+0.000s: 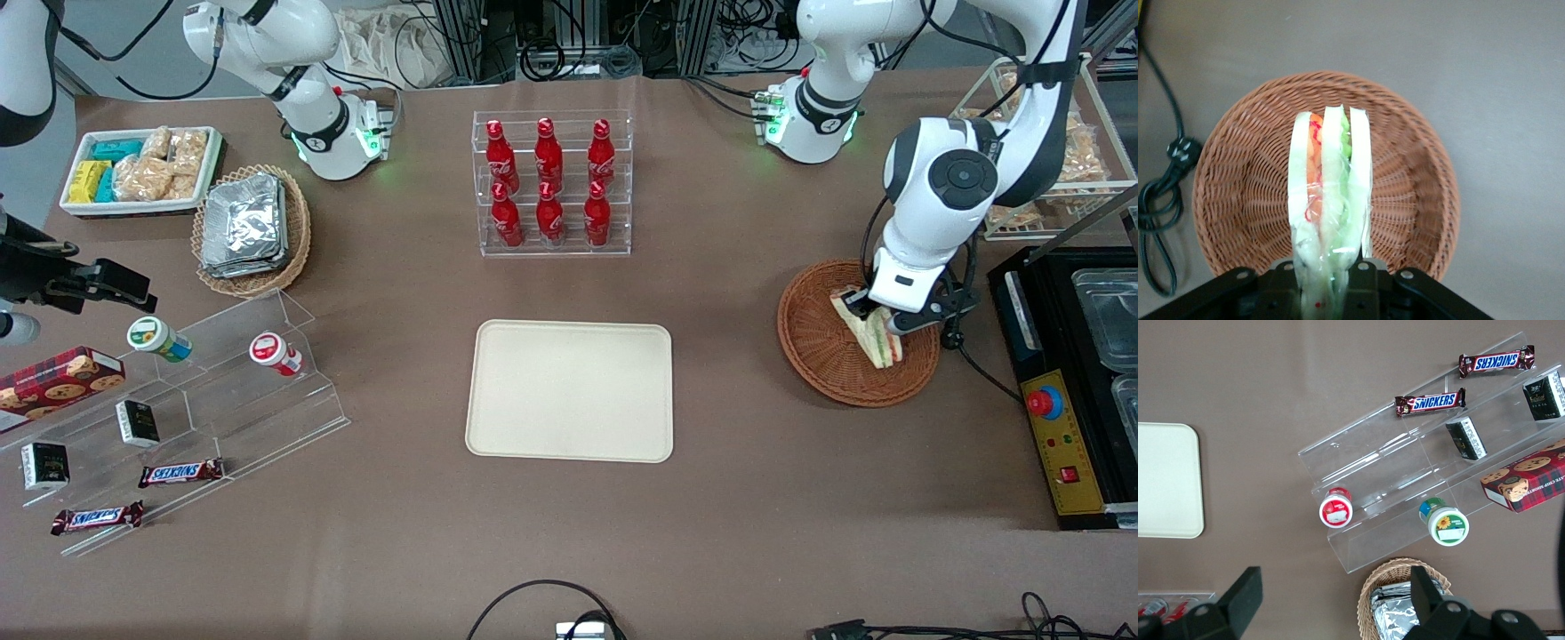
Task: Place sandwich from basket to tray
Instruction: 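Carry the held sandwich over to the cream tray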
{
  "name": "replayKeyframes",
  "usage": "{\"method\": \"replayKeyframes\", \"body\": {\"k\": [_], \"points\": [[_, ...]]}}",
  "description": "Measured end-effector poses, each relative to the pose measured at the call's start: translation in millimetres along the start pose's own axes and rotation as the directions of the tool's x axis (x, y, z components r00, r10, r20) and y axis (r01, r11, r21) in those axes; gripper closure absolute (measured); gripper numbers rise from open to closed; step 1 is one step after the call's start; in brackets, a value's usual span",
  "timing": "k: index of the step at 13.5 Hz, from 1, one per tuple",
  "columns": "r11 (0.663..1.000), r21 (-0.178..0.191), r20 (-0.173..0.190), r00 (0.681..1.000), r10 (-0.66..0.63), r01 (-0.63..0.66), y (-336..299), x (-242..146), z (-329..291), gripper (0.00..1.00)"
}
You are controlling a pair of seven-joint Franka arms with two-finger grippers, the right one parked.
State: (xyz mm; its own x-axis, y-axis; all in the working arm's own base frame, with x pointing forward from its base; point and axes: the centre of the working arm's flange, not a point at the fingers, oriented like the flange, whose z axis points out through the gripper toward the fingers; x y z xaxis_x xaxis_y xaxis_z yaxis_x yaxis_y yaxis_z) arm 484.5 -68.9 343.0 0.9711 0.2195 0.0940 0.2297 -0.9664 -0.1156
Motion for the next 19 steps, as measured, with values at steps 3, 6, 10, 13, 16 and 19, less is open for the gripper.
{"method": "replayKeyframes", "body": {"k": [3, 6, 10, 13, 16, 19], "points": [[0.988, -0.005, -0.019, 0.988, 0.153, -0.153, 26.2, -5.9, -8.8, 0.77], [0.962, -0.013, -0.057, 0.961, 0.272, -0.273, 59.5, -9.7, -25.7, 0.78], [0.929, -0.031, -0.067, 0.928, 0.367, -0.369, 123.5, -7.9, -57.4, 0.8], [0.92, -0.062, -0.037, 0.922, 0.385, -0.387, 162.9, 2.4, -68.7, 0.8], [0.928, -0.114, -0.031, 0.935, 0.354, -0.355, 196.2, 9.1, -67.7, 0.8], [0.926, -0.172, -0.032, 0.942, 0.335, -0.335, 232.7, 11.0, -72.8, 0.8]]}}
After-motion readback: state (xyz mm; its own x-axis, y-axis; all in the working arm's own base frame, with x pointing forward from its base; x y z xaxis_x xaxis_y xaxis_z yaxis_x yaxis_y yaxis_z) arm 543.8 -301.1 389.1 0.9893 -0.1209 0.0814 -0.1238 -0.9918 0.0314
